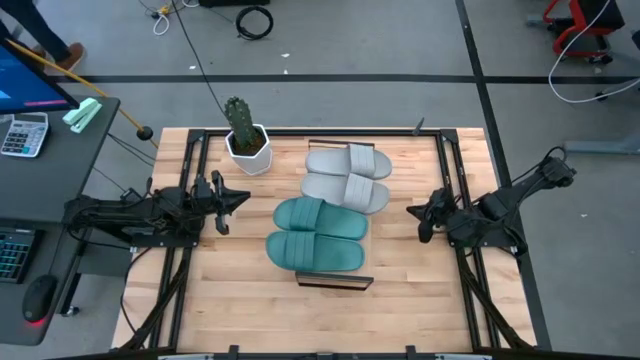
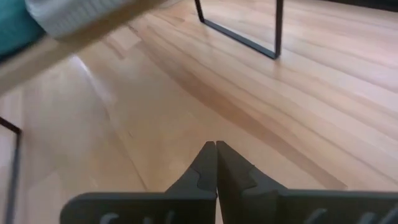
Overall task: Pick and place slides into the shelf
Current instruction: Return to Home Position
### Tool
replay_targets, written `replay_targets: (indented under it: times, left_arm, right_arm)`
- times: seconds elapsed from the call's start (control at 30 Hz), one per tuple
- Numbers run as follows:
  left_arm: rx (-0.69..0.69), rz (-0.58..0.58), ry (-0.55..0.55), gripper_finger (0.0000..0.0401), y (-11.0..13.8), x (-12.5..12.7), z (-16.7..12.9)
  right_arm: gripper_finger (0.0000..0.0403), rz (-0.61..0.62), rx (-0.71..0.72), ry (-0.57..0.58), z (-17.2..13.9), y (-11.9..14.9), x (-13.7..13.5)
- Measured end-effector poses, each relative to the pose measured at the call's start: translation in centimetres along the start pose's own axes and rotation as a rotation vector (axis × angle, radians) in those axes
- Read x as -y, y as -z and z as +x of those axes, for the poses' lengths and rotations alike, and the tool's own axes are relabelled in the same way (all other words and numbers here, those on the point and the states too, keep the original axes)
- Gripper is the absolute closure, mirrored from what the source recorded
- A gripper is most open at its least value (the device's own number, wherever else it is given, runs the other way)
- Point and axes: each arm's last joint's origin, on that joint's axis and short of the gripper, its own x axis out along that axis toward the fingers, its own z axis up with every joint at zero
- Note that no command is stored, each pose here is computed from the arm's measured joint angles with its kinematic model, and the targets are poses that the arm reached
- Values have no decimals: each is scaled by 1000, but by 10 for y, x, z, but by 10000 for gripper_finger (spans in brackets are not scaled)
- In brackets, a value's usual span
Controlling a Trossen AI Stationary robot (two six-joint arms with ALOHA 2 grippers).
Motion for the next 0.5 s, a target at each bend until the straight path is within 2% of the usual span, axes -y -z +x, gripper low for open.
replay_targets:
  times: [0.3,0.5]
  left_arm:
    - [1,0,0,364,0,0,0]
    - [1,0,0,375,0,0,0]
  right_arm:
    - [403,-113,-12,-24,1,1,-1]
    - [403,-145,-14,-140,5,4,-9]
